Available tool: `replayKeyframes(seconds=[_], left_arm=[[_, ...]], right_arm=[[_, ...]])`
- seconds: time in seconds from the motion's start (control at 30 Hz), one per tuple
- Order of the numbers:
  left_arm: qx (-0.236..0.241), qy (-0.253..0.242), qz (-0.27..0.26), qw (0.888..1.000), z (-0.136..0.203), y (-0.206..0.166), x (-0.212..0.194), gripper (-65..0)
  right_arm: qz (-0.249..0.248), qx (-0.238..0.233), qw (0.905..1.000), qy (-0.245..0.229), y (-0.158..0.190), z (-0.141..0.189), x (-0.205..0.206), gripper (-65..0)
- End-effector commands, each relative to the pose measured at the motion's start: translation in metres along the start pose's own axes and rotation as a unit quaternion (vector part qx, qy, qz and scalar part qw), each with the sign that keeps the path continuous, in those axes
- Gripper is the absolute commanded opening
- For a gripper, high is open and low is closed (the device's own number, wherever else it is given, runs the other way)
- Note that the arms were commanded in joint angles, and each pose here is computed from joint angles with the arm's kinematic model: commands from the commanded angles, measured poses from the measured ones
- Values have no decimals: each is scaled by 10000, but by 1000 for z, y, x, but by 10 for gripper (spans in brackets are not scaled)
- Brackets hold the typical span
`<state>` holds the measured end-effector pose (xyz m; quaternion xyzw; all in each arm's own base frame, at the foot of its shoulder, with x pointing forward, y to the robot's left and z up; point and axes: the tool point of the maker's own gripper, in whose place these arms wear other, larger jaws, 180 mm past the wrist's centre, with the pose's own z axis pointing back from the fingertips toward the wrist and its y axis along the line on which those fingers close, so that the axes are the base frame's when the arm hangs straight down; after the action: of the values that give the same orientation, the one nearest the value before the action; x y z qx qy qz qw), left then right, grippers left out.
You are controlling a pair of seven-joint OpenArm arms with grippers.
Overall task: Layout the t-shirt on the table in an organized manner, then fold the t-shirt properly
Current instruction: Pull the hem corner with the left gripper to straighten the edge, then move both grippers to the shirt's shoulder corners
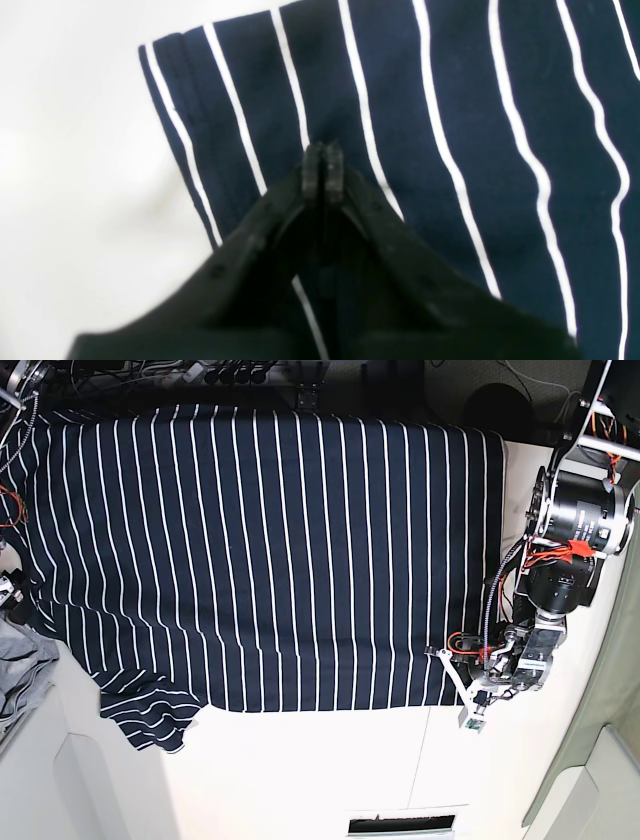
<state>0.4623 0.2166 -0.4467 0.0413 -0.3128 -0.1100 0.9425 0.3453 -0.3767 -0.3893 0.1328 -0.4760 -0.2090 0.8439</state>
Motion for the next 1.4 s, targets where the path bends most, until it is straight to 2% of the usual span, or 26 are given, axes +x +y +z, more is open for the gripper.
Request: replayKeyframes(seconds=[0.0,0.1,0.23,0.27,0.3,0.37,0.4,0.53,0.67,0.73,0.77,0.83,0.93,1.13,1.27,1.37], left_arm=[[31,-154,-97,9998,6,11,22,-650],[-178,-153,-232,9995,12,17,26,-650],[-550,-218,-94,9982,27,28,37,-650],[-712,-229,-118,9971,33,27,38,-650],[-853,-243,-179,9959,38,25,39,-650],[-1120,-334,-350,9925,51,18,36,-650],[-1230,-394,-400,9908,58,14,33,-650],[-1719,-509,-664,9815,92,-13,-3,-650],[-2108,-408,-1303,9680,128,-52,-58,-650],[-2169,-369,-1491,9640,138,-66,-77,-650],[-2104,-343,-1464,9660,138,-67,-84,-650],[-2021,-260,-1300,9704,134,-69,-99,-650],[-1961,136,-1122,9741,118,-71,-130,-650],[-1509,704,-901,9819,69,-55,-166,-650],[-1257,897,-590,9862,42,-35,-156,-650],[-991,654,-453,9919,27,-10,-123,-650]], right_arm=[[86,165,9988,-463,8,4,37,-277],[228,279,9975,-606,17,7,50,-277],[614,415,9965,-387,36,13,59,-287],[698,460,9960,-328,42,15,61,-319],[777,504,9954,-263,47,17,62,-379],[875,600,9943,-65,56,21,59,-580],[897,644,9939,51,58,23,56,-650],[860,737,9922,529,57,34,29,-650],[798,569,9908,935,36,49,-12,-650],[789,497,9899,1071,27,56,-28,-650],[784,443,9897,1110,22,59,-34,-650],[791,297,9890,1215,10,66,-49,-650],[882,143,9843,1520,-1,67,-76,-650],[1499,346,9712,1821,18,38,-114,-650],[1737,505,9657,1864,36,10,-124,-650],[1792,595,9641,1868,54,-16,-121,-650]])
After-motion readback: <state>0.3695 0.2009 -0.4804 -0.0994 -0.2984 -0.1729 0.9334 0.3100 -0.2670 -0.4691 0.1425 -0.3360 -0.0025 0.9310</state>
